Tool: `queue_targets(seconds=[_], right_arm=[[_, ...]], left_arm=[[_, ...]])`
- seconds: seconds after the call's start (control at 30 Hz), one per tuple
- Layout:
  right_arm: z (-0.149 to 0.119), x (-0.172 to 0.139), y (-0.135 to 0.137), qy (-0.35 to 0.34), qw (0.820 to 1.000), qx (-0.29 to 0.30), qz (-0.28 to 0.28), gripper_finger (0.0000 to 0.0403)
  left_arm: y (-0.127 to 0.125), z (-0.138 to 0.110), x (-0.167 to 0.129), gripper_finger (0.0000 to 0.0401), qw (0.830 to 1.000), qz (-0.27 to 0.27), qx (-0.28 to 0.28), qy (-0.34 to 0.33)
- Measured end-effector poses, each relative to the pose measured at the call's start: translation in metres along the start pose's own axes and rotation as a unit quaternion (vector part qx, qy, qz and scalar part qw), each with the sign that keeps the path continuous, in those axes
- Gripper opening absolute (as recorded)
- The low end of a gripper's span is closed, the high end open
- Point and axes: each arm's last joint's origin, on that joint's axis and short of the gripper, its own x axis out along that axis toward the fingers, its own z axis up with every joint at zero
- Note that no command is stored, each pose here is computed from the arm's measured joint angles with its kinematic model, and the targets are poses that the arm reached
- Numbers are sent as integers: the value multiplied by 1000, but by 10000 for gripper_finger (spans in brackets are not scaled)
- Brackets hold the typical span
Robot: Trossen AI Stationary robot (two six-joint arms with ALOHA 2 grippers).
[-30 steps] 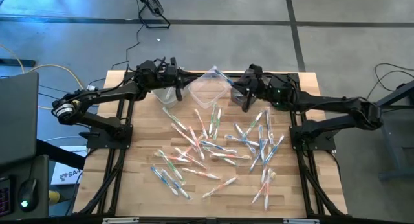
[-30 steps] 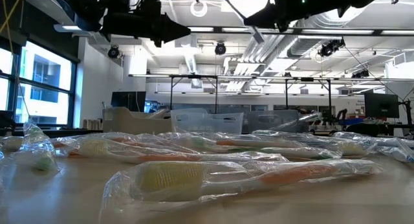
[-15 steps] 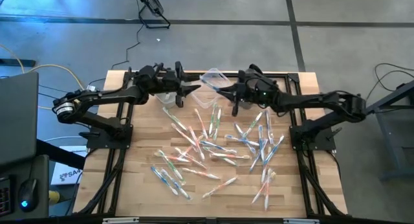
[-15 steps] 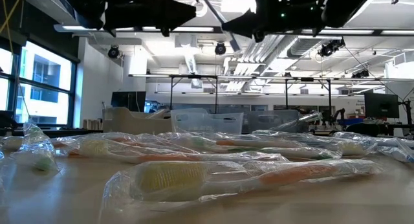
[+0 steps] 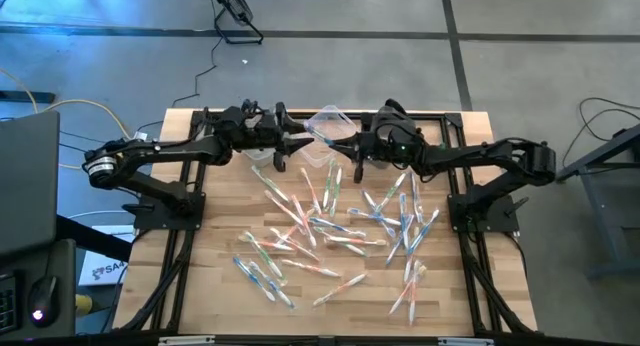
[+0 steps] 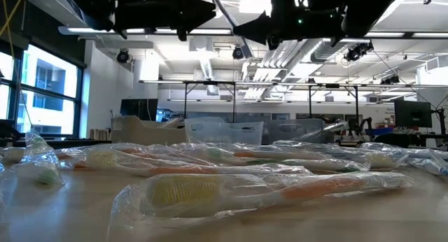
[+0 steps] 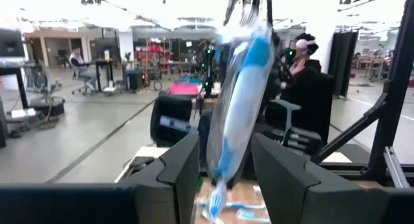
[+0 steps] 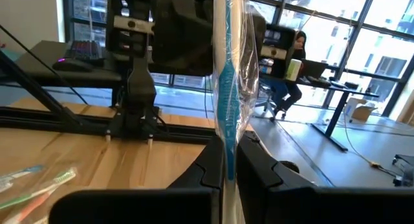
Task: Pick & Place Toothbrushes
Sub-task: Put the blue toothbrush into the transparent bin
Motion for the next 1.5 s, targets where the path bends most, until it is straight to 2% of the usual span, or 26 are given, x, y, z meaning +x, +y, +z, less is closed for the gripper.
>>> queue_targets(seconds=[0.5, 0.73, 1.17, 1.27, 1.5], right_arm=[[0, 0, 2, 3, 1000, 2, 3, 13], [-1, 0, 2, 7, 1000, 3, 2, 13], [-2, 0, 2, 12, 1000, 4, 3, 13], [-4, 1, 2, 18, 1000, 5, 4, 13], [-13, 5, 2, 28, 1000, 6, -3, 13]], left_arm=[[-7, -5, 6, 141, 1000, -6, -6, 3], [-6, -14, 13, 141, 1000, -13, 0, -18], [-6, -10, 13, 138, 999, -13, 10, -35], [-6, -10, 13, 123, 999, -12, 10, -34], [-6, -11, 13, 54, 999, -11, 10, -33]])
